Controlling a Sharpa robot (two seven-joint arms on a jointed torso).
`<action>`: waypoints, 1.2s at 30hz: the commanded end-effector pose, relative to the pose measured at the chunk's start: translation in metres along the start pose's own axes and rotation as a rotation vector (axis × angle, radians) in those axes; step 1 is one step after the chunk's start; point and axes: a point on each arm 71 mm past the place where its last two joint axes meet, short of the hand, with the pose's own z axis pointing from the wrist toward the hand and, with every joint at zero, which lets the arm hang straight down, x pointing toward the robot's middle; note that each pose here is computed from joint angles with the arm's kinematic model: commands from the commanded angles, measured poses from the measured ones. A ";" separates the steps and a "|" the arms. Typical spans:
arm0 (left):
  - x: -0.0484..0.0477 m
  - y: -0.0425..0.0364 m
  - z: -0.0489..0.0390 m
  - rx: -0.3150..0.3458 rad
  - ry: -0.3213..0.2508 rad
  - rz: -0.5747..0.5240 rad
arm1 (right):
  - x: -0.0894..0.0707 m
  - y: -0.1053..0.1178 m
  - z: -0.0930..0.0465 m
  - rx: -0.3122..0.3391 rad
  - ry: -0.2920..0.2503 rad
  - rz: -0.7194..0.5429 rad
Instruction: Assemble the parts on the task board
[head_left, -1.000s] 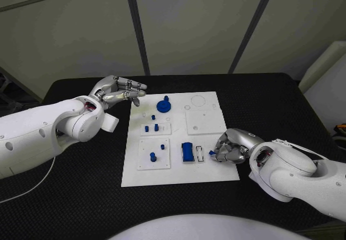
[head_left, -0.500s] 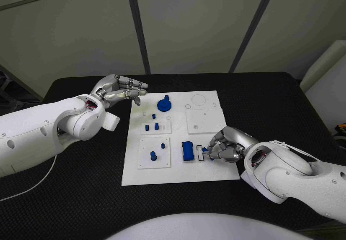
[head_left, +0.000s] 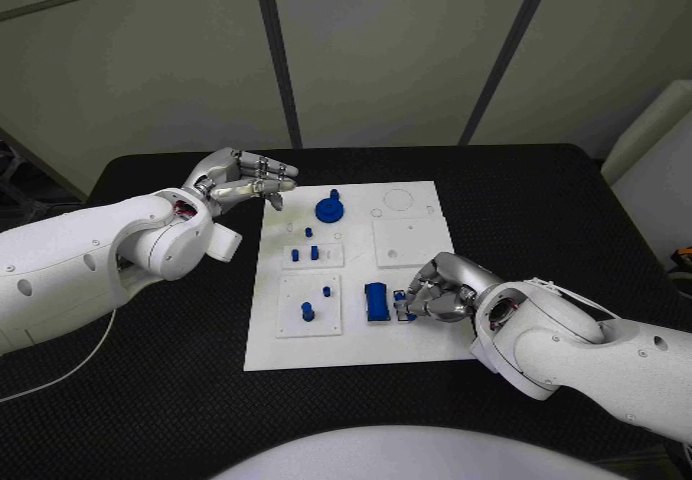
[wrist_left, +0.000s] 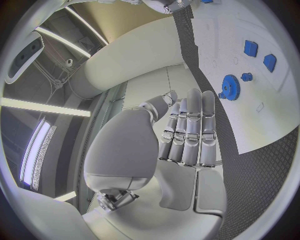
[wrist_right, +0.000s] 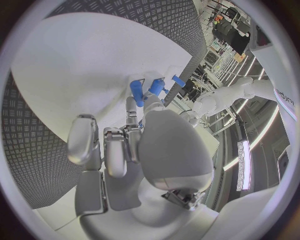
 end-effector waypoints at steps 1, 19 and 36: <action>0.0010 -0.0009 0.0004 0.002 0.009 -0.004 | 0.004 -0.003 0.003 0.026 0.047 -0.032; 0.0010 -0.0004 0.0006 -0.004 0.014 -0.005 | 0.006 0.000 0.006 0.027 0.044 -0.079; 0.0003 0.0002 0.0007 -0.006 0.013 -0.005 | 0.004 0.002 0.004 0.009 0.020 -0.084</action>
